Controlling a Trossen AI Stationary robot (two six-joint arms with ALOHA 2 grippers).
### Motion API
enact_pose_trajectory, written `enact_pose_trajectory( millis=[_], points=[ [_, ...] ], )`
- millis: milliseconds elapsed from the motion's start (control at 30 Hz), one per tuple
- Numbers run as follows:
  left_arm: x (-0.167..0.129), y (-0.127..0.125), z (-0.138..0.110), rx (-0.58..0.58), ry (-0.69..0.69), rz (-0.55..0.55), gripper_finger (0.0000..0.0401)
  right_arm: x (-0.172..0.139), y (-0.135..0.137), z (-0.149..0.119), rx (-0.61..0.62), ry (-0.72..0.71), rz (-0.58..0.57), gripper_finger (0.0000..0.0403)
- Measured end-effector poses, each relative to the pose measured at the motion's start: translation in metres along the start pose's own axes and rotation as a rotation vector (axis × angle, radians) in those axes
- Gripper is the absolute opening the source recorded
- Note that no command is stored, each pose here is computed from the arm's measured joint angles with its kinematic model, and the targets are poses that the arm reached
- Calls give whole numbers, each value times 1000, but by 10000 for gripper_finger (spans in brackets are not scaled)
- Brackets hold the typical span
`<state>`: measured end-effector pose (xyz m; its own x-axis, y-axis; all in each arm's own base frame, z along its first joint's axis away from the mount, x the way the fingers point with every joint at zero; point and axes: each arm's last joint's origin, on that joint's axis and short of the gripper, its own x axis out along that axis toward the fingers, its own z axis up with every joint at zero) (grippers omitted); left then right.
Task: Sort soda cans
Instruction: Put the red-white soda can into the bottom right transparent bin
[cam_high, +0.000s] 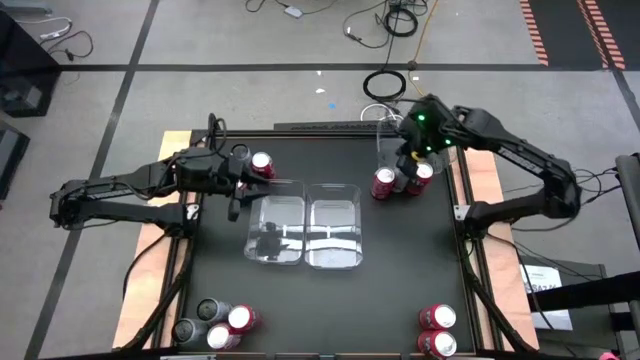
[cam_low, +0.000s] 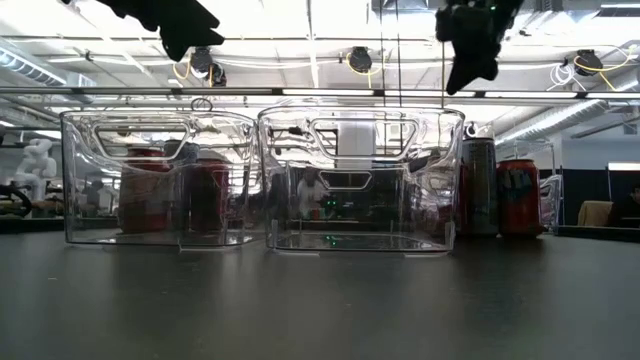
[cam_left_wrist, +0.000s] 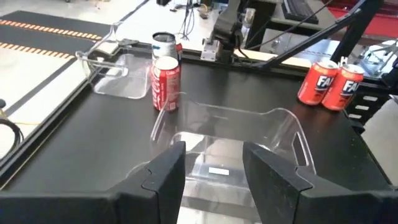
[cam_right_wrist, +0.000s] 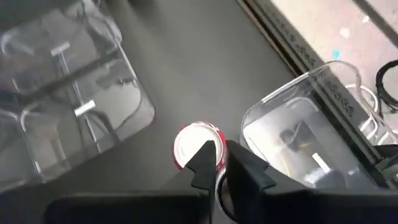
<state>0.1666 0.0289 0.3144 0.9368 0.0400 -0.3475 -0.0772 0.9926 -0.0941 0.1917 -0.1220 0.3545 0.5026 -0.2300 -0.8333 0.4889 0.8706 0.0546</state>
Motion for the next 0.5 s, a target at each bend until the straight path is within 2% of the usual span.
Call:
enact_pose_trajectory(
  millis=[233,500],
  points=[
    [0,0,3,4,-31,1,169,35,-3,8,-26,259,12,83],
    [0,0,3,4,-30,1,170,47,-4,10,-56,298,22,163]
  ],
)
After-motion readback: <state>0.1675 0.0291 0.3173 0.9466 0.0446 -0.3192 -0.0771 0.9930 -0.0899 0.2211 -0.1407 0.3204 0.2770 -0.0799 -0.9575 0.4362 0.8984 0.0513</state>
